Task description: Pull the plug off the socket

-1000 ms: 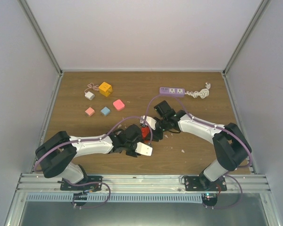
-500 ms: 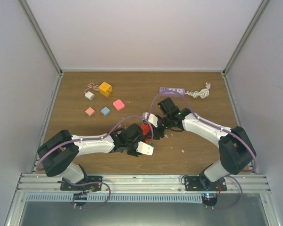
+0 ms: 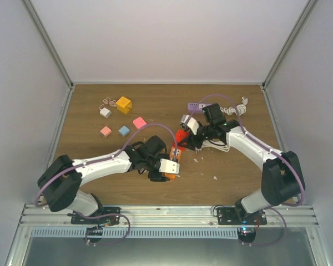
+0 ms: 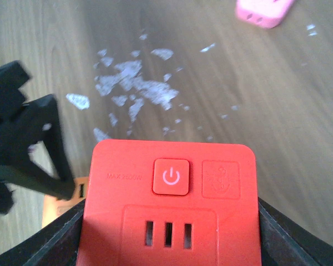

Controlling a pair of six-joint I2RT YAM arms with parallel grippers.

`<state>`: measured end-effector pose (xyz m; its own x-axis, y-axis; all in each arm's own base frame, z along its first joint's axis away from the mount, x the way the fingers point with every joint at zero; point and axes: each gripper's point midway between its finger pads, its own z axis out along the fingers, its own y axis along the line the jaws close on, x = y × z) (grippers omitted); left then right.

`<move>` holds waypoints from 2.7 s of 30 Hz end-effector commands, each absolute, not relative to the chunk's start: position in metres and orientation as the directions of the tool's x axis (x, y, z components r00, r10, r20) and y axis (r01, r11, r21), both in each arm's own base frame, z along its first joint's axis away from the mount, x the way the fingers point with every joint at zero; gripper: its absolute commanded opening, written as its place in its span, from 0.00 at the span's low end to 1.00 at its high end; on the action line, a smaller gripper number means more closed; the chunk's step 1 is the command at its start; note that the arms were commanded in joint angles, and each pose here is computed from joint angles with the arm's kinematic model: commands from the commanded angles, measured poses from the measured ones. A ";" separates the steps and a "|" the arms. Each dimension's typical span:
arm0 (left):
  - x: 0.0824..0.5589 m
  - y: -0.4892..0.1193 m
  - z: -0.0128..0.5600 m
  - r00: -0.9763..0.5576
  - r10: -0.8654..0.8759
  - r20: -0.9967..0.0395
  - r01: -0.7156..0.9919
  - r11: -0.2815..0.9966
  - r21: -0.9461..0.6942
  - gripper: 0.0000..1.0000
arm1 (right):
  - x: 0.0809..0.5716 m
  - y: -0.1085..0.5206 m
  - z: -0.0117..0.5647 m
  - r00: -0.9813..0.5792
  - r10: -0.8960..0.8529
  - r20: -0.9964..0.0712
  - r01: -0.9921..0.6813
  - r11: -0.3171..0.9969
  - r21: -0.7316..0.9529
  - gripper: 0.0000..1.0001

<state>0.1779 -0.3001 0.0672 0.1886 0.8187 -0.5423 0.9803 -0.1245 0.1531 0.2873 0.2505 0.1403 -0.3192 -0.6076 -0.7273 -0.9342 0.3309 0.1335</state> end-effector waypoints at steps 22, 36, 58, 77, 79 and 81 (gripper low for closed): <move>0.321 -0.281 0.282 0.040 0.508 -0.861 0.807 0.492 0.327 0.99 | 0.347 0.256 0.254 -0.562 -0.033 -0.827 -0.762 0.411 0.501 0.18; 0.336 -0.313 0.270 0.065 0.560 -0.826 0.786 0.482 0.388 0.92 | 0.334 0.269 0.252 -0.642 0.012 -0.767 -0.727 0.308 0.614 0.24; 0.345 -0.297 0.238 -0.007 0.588 -0.809 0.778 0.511 0.365 0.38 | 0.318 0.282 0.247 -0.695 -0.005 -0.719 -0.699 0.236 0.675 0.44; 0.313 -0.155 0.165 -0.305 0.678 -0.668 0.838 0.525 0.150 0.30 | 0.325 0.270 0.225 -0.548 -0.195 -0.814 -0.826 0.282 0.488 1.00; 0.308 -0.135 0.152 -0.344 0.707 -0.618 0.842 0.524 0.131 0.30 | 0.322 0.270 0.223 -0.535 -0.212 -0.818 -0.837 0.261 0.480 1.00; 0.302 -0.113 0.140 -0.397 0.716 -0.575 0.833 0.544 0.101 0.30 | 0.319 0.271 0.222 -0.526 -0.224 -0.821 -0.845 0.247 0.474 1.00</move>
